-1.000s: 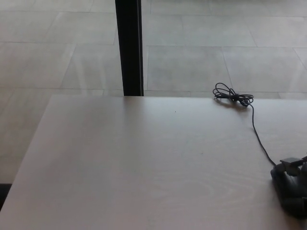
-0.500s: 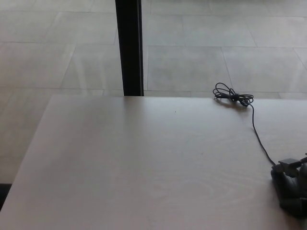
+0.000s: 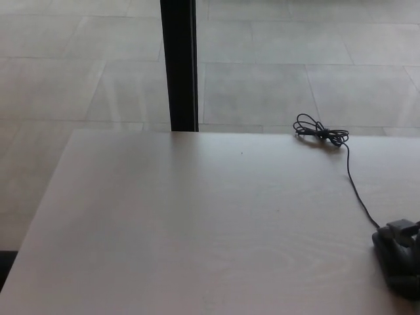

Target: The robot uses its right fingers to click on the left button of the black mouse placed on the table.

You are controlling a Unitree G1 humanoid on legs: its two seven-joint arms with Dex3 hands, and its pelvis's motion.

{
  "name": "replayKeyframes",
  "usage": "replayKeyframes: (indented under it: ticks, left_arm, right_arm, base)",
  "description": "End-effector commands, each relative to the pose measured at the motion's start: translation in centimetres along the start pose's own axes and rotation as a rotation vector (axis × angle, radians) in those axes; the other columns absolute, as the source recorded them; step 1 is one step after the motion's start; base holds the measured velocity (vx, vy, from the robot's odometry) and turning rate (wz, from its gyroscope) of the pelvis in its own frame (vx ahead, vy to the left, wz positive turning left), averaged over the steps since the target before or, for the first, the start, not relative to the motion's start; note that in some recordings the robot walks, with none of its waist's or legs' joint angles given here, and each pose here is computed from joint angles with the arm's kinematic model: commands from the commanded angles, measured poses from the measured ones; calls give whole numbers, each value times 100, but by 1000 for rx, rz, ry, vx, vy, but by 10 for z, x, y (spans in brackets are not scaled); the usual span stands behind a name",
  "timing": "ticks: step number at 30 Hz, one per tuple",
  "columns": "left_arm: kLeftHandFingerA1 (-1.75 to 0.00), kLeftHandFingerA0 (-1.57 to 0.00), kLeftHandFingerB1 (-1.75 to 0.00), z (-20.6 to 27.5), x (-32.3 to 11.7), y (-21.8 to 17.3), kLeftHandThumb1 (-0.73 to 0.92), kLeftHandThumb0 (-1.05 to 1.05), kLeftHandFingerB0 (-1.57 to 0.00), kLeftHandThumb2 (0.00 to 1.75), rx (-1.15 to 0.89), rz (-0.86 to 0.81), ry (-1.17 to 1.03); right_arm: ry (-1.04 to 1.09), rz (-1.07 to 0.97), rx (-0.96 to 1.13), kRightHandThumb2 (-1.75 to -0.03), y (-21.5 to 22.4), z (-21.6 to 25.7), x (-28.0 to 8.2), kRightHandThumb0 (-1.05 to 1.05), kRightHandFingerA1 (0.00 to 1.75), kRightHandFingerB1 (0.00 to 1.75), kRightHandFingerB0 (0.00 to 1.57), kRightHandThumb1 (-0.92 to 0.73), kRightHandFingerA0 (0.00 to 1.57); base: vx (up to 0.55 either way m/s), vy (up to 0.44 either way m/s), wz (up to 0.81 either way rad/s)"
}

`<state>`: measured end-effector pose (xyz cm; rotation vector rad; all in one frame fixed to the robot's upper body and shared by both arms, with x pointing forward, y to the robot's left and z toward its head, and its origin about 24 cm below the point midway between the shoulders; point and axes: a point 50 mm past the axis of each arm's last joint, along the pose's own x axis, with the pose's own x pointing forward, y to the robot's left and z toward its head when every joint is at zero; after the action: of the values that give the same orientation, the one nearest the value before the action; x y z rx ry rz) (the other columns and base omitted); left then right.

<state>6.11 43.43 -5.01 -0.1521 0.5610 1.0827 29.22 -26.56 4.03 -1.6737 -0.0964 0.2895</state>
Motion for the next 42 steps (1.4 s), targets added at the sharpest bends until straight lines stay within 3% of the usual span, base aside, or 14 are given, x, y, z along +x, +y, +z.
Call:
replayKeyframes:
  ticks: [1,2,3,4,8,9,10,12,13,30,31,32,38,42]
  left_arm:
    - [-56,-80,-51,8,2,2,92,-83,-66,73,-9,14,-30]
    - [-55,-80,-50,8,2,2,92,-81,-67,71,-11,19,-27]
    - [-55,-80,-50,8,2,2,92,-81,-67,71,-14,20,-26]
    - [-55,-79,-50,9,2,1,92,-81,-68,73,1,16,-32]
    - [-55,-79,-49,9,2,1,92,-81,-66,73,11,16,-32]
    - [-54,-78,-49,9,2,1,92,-82,-65,74,11,14,-32]
    - [-54,-80,-49,9,2,1,92,-83,-66,73,14,12,-34]
    - [-54,-80,-49,9,2,0,92,-83,-66,73,14,11,-33]
    - [-55,-82,-50,9,2,0,92,-83,-68,73,4,15,-32]
    - [-55,-81,-50,9,2,-1,92,-84,-66,77,-13,18,-31]
    - [-56,-81,-51,8,2,-1,92,-85,-67,79,-2,20,-37]
    - [-55,-80,-50,8,2,-1,92,-85,-67,78,-11,21,-31]
    - [-55,-81,-50,7,2,0,92,-83,-68,75,-27,22,-25]
    - [-58,-78,-53,6,1,2,82,-89,-63,88,-12,23,-24]
  right_arm:
    - [-51,58,-25,-67,20,6,-9,-76,54,41,46,-86,38]
    - [-65,79,-56,-116,23,7,-11,-76,62,52,34,-76,38]
    - [-68,87,-69,-116,23,8,-11,-76,62,52,34,-76,38]
    - [-62,87,-64,-67,26,8,-12,-76,51,40,46,-90,42]
    - [-63,82,-92,-70,28,4,-14,-78,49,41,47,-92,49]
    - [-55,105,-81,-70,27,4,-14,-78,50,40,42,-92,42]
    - [-46,109,-84,-115,26,3,-13,-75,59,54,38,-73,32]
    - [-45,109,-86,-115,26,3,-12,-75,59,54,38,-73,32]
    - [-56,92,-79,-69,25,3,-12,-79,54,41,44,-92,35]
    - [-24,65,-68,-67,18,-11,-13,-79,57,41,45,-90,32]
    - [-25,75,-73,-115,15,-11,-10,-76,56,56,39,-73,19]
    - [-27,71,-71,-68,13,-11,-9,-80,54,40,42,-92,29]
    - [-20,-9,-64,-68,-18,-12,12,-75,48,39,44,-92,31]
    - [-3,-149,-63,-69,-49,-12,27,-78,46,39,48,-92,38]
  base:
    - [0,0,0]
    - [0,0,0]
    - [0,0,0]
    - [0,0,0]
    - [0,0,0]
    - [0,0,0]
    - [0,0,0]
    - [0,0,0]
    - [0,0,0]
    - [0,0,0]
    - [0,0,0]
    - [0,0,0]
    - [0,0,0]
    - [0,0,0]
